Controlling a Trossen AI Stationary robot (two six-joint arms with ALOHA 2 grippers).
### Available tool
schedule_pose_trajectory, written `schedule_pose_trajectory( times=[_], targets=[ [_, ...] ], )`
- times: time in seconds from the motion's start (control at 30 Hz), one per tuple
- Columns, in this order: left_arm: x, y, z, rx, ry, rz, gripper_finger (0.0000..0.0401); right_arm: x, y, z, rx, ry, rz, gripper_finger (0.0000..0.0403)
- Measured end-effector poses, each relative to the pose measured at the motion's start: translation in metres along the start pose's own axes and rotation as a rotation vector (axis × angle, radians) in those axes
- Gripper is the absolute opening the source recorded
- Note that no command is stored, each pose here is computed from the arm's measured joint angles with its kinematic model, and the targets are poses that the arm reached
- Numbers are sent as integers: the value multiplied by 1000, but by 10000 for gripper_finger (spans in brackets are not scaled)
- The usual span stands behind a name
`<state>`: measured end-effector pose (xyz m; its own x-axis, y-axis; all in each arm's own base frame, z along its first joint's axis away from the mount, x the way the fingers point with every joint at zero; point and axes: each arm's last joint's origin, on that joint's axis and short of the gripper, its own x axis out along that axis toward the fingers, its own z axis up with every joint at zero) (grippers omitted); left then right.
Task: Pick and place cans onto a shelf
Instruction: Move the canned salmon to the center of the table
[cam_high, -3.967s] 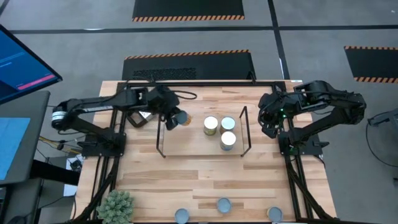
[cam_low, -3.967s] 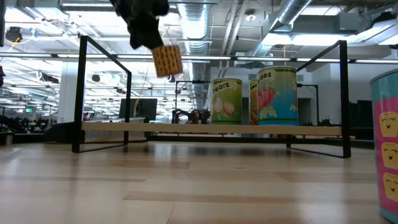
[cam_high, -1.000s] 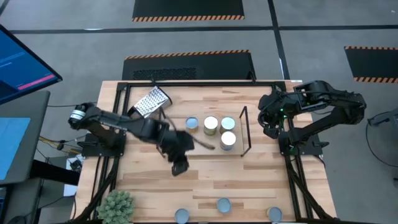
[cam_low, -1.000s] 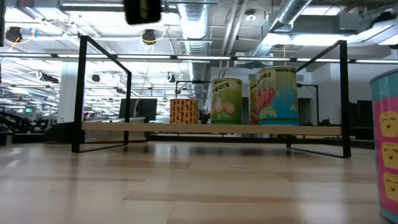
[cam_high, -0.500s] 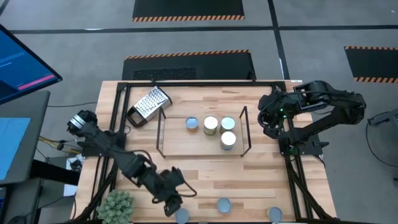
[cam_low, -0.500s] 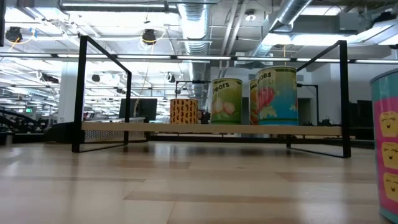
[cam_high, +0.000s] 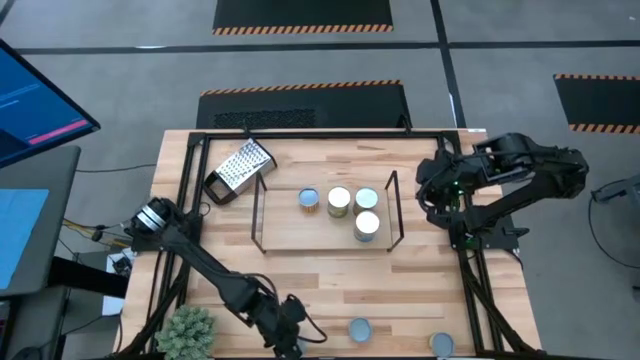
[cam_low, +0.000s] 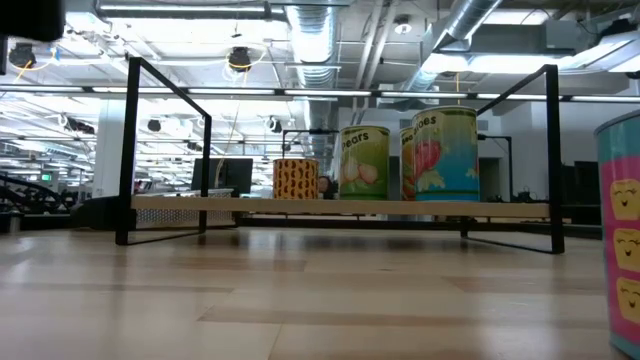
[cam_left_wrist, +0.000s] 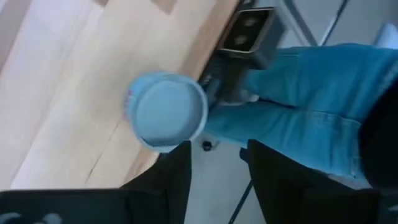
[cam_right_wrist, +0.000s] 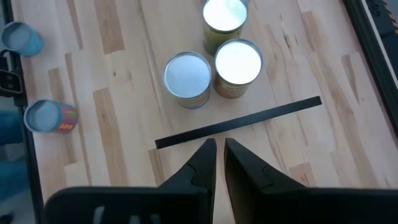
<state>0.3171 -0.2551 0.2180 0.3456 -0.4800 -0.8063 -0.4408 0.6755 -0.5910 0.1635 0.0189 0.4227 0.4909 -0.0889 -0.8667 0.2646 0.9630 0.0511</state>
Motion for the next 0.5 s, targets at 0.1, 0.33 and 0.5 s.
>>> schedule_pose_trajectory(
  times=[0.1, 0.33, 0.5],
  targets=[
    [11, 6, 0, -40, 12, 50, 154, 0, 2, -1, -12, 1, 7, 59],
    [29, 16, -5, -79, 9, 140, 160, -1, 7, -3, -38, 3, 22, 59],
    [43, 24, -8, -105, 17, 197, 160, -2, 10, -4, -55, 6, 33, 59]
  ],
)
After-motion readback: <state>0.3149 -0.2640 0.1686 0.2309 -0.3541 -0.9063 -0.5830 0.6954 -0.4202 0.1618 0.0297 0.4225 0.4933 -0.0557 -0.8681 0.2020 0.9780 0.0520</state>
